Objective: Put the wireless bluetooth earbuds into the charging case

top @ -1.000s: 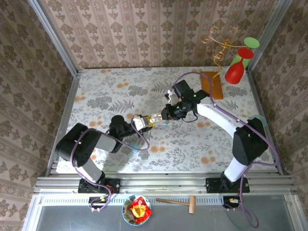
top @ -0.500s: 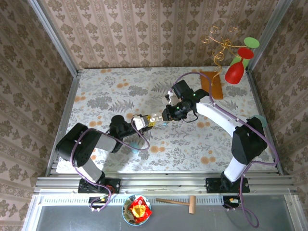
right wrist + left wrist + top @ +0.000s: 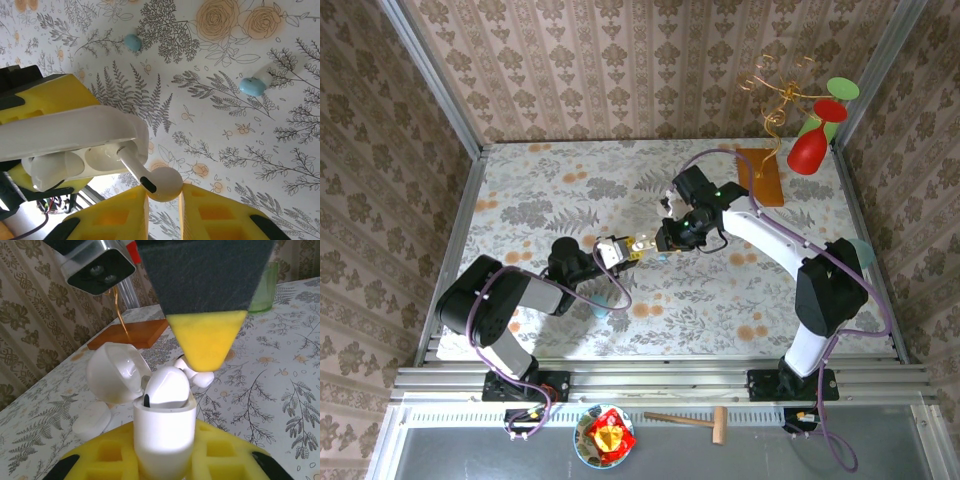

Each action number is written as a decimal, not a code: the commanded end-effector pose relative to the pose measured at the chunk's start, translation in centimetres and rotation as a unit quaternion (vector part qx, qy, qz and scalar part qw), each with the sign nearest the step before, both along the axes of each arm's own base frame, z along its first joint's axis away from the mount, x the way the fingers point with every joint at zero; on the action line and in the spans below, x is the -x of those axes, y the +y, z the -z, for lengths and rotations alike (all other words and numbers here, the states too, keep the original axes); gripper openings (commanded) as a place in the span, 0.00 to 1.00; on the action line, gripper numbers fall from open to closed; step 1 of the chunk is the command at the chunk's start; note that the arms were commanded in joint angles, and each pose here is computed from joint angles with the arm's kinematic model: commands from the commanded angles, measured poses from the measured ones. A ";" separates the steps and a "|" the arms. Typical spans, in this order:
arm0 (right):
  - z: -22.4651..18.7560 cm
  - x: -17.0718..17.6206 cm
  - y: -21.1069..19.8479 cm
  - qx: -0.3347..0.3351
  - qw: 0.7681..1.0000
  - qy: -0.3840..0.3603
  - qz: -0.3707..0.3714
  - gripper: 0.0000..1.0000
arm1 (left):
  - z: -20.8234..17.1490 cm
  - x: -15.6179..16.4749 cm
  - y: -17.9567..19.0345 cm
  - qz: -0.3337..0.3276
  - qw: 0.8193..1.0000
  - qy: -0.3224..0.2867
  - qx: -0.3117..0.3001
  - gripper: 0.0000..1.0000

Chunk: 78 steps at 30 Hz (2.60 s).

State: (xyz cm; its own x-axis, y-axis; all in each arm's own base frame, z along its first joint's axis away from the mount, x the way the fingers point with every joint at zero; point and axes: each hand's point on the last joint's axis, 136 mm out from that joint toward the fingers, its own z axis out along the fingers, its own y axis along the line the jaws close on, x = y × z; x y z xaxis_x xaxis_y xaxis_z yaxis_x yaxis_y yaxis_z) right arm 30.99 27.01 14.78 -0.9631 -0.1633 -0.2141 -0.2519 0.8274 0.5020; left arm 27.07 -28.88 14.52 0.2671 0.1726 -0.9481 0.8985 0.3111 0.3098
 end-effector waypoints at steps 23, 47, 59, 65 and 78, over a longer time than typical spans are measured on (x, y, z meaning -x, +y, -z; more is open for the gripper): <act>0.4 0.3 -1.1 0.077 0.997 0.006 -0.013 0.21 | -1.0 0.3 -0.8 0.011 0.999 -0.048 -0.001 0.00; -0.1 -0.2 0.0 0.078 0.997 0.000 -0.028 0.21 | -0.6 0.8 -1.7 0.027 0.998 -0.048 -0.003 0.00; -0.5 -0.4 0.8 0.088 0.995 -0.007 -0.045 0.21 | -0.5 1.0 -2.1 0.033 0.998 -0.044 -0.003 0.00; -0.2 -0.3 0.4 0.129 0.990 -0.010 -0.058 0.21 | -0.5 1.0 -2.2 0.035 0.998 -0.044 -0.003 0.00; -0.4 -0.2 0.8 0.145 0.987 -0.004 -0.071 0.21 | 0.0 1.1 -2.4 0.037 0.998 -0.050 -0.011 0.00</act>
State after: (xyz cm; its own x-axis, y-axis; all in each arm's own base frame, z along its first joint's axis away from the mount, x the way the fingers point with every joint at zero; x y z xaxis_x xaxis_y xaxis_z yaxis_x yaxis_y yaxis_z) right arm 31.51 26.69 15.27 -0.9371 -0.3130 -0.1543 -0.3421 0.9112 0.2294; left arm 26.41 -30.44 13.56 0.3197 0.2031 -0.9255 0.8903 0.2700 0.3668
